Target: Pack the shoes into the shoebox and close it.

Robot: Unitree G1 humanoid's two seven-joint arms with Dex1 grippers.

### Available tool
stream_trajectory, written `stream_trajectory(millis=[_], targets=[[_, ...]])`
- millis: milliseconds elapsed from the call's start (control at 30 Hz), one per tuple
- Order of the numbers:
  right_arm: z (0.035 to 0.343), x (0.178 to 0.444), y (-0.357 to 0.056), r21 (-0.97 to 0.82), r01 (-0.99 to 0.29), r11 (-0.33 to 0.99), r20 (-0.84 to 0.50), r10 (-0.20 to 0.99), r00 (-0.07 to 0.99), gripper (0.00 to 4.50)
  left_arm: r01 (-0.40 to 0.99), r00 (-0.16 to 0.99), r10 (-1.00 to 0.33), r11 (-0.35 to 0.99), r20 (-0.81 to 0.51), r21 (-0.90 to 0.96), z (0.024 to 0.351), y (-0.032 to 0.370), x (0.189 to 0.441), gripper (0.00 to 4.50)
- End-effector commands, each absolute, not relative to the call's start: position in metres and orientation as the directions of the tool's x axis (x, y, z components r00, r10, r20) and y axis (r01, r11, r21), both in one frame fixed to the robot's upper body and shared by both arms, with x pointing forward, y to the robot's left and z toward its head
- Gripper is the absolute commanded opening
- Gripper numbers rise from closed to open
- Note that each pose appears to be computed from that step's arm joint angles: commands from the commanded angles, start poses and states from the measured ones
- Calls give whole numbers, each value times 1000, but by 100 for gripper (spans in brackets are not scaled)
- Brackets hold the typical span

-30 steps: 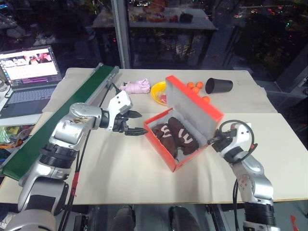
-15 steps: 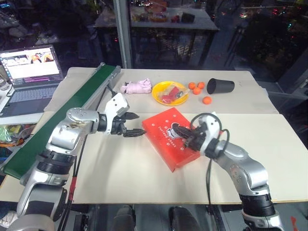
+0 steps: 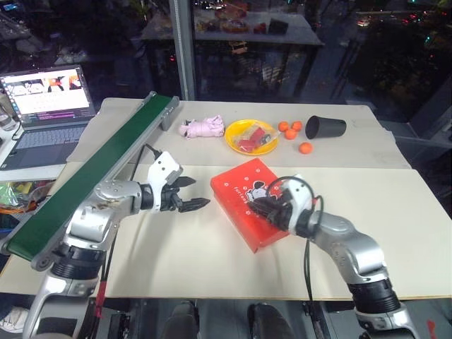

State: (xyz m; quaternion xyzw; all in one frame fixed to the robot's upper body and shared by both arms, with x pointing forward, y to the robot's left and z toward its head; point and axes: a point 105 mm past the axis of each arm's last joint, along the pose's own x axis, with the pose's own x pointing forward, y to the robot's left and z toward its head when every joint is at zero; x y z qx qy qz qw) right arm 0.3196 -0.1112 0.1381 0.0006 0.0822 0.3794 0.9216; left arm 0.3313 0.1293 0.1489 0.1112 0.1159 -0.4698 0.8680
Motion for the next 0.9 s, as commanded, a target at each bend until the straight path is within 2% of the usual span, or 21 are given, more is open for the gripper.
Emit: stream_trajectory(millis=[33,67,100,167,200,300,367,433,633,800,900], targets=[[186,310,-145,-11,-636,771,-35,636,771,308,781,624,-763,601,-168,171,164,140,338,413],[189,308,-157,-25,-604,797,-31,603,797,325,769,638,-756,614,-148,179,163,142,339,413],[191,306,-170,-31,-563,826,-27,562,826,374,757,653,-745,633,-139,164,160,146,340,413],[192,303,-194,-25,-478,878,-19,477,879,433,737,676,-725,658,-134,154,151,150,341,413],[188,301,-209,-36,-425,905,-26,424,905,443,728,686,-715,670,-133,147,145,152,341,413],[173,294,-242,-79,-281,957,-34,279,960,443,683,730,-674,717,-115,137,132,157,343,413],[160,286,-266,-68,-144,987,-1,144,990,443,594,804,-589,795,-82,118,121,165,347,413],[143,279,-277,-42,-64,997,-3,64,998,443,509,861,-506,852,-54,121,108,174,347,413],[83,263,-276,75,44,996,-46,-41,998,443,388,920,-380,917,-97,95,52,177,326,413],[44,261,-267,79,104,991,-96,-96,991,443,339,938,-332,939,-100,64,31,169,316,413],[35,263,-259,76,104,992,-97,-96,991,443,339,937,-331,939,-107,61,25,164,314,413]])
